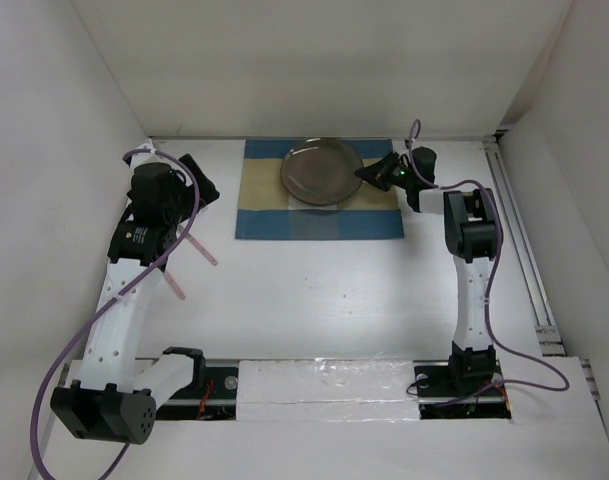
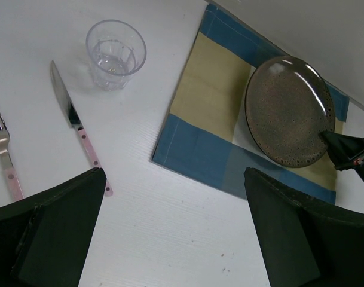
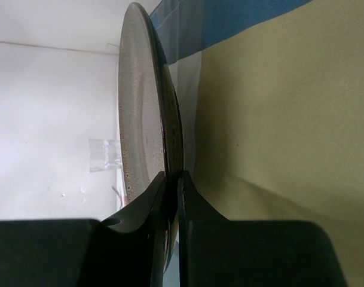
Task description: Set the dinner table for one person
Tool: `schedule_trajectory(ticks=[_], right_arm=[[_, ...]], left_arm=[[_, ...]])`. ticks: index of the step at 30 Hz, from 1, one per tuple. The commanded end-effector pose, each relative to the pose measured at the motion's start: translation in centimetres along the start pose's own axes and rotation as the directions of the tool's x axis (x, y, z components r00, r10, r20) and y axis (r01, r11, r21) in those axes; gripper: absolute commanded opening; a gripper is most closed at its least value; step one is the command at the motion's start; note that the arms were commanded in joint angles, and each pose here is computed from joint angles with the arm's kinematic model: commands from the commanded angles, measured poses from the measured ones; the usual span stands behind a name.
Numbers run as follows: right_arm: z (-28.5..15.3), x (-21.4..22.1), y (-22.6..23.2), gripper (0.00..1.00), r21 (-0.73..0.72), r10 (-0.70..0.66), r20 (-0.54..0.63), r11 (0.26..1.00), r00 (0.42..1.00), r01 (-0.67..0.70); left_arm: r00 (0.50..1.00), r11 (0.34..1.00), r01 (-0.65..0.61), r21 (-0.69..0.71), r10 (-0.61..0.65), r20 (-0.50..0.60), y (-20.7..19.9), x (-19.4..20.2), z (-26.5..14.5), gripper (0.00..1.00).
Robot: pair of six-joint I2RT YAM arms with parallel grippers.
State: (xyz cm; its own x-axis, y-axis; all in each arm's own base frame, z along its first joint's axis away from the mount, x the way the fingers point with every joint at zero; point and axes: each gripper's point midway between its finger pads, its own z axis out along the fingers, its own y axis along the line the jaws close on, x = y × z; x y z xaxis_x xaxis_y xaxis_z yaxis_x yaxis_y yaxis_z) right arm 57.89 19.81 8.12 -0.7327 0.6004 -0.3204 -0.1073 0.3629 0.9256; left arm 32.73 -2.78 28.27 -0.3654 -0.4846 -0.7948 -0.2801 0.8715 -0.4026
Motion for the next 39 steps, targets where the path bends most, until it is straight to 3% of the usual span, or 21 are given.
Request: schedule_trajectory(ticks=[1,23,36,37,39], right_arm=[[-0.4,-2.5,7.8,0.00,-0.227,-0.142,0.039,0.963,0.989,0.147],[0.2,-2.1,6.5,0.01,-0.217,-0.127,0.009,0.968,0.992,0.126],[0.8,-1.2,5.9,0.50,-0.186,-0.173,-0.050,0.969,0.984,0.161],[0.6,-0.9,5.4,0.69,-0.155,-0.189,-0.068,0.972,0.980,0.176],[0.6,-1.2,4.7,0.71,-0.101,-0.209,-0.066,0.974,0.976,0.202]], left_arm=[[0.999,1.000,-0.008,0.028,0.007,0.034,-0.5,-0.8,-0.4,0.99],[0.999,0.999,-0.018,0.028,0.017,0.034,-0.5,-0.8,-0.4,0.99],[0.999,0.999,-0.018,0.028,0.017,0.034,-0.5,-0.8,-0.4,0.99],[0.999,0.999,-0.018,0.028,0.017,0.034,-0.5,-0.8,-0.4,0.99],[0.999,0.999,-0.018,0.028,0.017,0.034,-0.5,-0.8,-0.4,0.99]])
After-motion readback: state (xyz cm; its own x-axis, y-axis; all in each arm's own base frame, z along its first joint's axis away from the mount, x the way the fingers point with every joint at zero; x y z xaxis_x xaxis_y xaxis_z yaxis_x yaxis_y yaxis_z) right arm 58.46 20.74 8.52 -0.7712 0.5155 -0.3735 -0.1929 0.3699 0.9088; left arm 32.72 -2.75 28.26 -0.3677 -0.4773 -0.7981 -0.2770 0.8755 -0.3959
